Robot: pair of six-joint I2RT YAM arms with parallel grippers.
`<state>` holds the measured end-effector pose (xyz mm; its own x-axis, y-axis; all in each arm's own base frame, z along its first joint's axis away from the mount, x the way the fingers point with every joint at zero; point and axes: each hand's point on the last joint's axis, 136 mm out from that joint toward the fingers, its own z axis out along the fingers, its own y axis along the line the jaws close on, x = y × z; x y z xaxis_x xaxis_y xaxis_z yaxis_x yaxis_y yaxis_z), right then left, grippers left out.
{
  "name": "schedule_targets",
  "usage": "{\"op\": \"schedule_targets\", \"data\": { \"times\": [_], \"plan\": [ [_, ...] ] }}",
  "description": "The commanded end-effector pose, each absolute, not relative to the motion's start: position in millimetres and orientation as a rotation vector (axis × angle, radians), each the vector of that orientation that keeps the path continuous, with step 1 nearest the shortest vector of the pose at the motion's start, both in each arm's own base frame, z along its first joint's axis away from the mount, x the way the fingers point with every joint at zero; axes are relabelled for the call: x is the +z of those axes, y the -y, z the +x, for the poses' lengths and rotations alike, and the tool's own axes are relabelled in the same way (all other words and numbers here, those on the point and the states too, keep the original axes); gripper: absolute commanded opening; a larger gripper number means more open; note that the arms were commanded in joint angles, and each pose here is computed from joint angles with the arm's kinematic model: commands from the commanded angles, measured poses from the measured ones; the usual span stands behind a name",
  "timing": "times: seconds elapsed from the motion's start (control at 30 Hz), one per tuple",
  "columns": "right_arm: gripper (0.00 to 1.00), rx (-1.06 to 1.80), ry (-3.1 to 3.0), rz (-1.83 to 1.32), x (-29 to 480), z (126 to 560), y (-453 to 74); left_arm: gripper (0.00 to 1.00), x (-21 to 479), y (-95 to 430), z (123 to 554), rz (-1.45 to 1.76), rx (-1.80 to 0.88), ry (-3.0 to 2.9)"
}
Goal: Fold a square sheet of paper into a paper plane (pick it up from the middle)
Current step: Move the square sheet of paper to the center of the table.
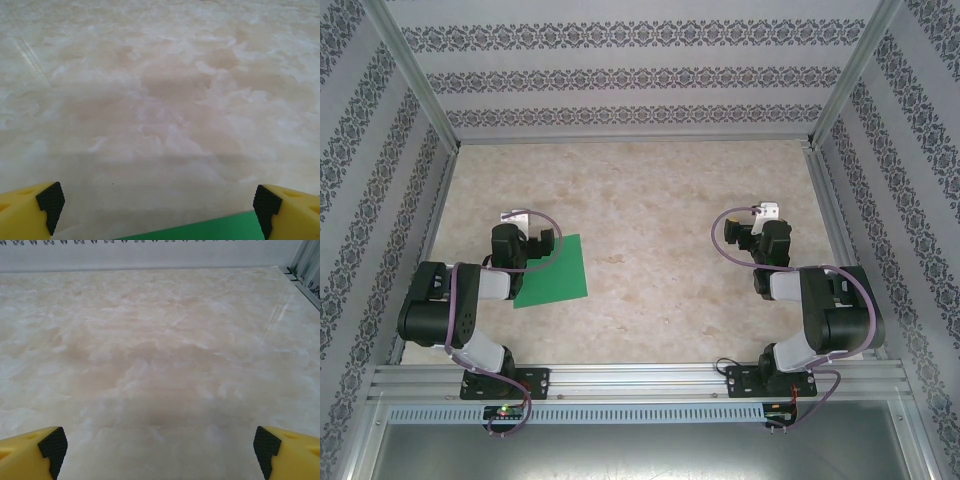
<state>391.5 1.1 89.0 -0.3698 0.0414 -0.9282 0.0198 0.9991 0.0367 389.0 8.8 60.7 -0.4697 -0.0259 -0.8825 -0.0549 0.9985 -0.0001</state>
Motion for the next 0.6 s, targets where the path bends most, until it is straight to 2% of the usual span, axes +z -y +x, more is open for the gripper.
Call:
{"op": "schedule_targets", "data": {
  "times": [0.0, 0.27, 0.43, 0.57],
  "plan": [
    [0.98, 0.027, -1.894, 0.022, 105, 398, -2, 1.00, 82, -8, 399, -0.032, 0.037, -1.980],
    [0.98, 0.025, -1.888, 0.019, 106, 397, -3, 1.00, 83, -9, 398, -0.034, 0.041, -1.973],
    [0.98, 0.019, -1.861, 0.003, 126, 389, -5, 1.00, 102, -13, 393, -0.068, 0.067, -1.976],
    [0.98, 0.024, -1.893, -0.162, 143, 381, -37, 1.00, 122, -12, 383, -0.165, 0.001, -2.051]
  ]
}}
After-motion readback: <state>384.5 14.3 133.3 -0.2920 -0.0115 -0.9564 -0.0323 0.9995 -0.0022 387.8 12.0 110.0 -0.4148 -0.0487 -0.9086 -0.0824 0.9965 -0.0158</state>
